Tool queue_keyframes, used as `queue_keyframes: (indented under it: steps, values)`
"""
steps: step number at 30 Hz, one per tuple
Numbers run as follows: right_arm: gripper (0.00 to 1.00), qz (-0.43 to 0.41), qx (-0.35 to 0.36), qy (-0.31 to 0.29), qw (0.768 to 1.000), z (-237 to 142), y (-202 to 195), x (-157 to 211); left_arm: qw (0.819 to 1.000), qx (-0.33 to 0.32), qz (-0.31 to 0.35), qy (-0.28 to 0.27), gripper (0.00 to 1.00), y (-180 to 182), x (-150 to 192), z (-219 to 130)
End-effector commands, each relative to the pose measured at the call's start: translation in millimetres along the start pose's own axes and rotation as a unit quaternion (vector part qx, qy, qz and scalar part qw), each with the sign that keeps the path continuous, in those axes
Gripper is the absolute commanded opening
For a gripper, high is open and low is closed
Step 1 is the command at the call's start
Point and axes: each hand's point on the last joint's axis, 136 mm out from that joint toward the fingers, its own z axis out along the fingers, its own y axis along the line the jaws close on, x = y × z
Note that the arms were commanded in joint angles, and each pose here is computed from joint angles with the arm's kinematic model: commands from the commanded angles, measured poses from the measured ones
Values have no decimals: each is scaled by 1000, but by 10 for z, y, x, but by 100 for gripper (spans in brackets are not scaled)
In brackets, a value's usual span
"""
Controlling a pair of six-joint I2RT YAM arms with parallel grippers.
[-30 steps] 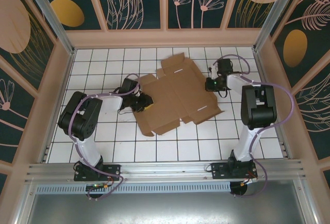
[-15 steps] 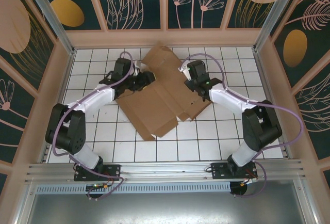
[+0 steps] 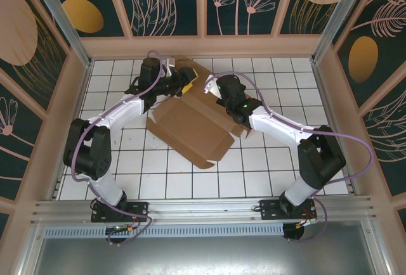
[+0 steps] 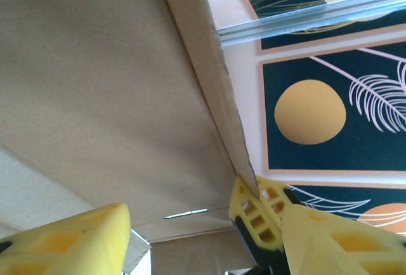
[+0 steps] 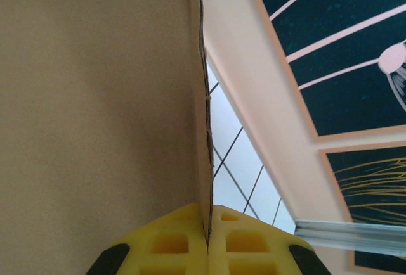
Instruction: Fold the paper box
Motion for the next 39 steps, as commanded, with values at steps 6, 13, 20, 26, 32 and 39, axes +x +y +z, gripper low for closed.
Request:
queue_keyframes:
  steps: [6, 13, 20, 26, 32, 39]
  values:
    - [0, -2, 41, -27, 999, -87, -76, -228, 999, 22, -25, -11, 65, -123, -217, 185]
    - [0, -16, 31, -25, 999, -112, 73, -190, 999, 30, -26, -16, 62, -184, -296, 238]
    - [0, -20, 35, -37, 998, -163, 86, -228, 999, 16, -36, -18, 55, -81, -296, 273]
    - [0, -35, 38, -49, 997, -218, 107, -275, 999, 5, -36, -21, 33, -20, -318, 302]
    - [0, -28, 36, -69, 997, -296, 73, -327, 999, -11, -20, -26, 8, 82, -315, 301]
    - [43, 28, -45, -109, 993, -542, 171, -444, 998, -15, -15, -63, 0, 253, -247, 147]
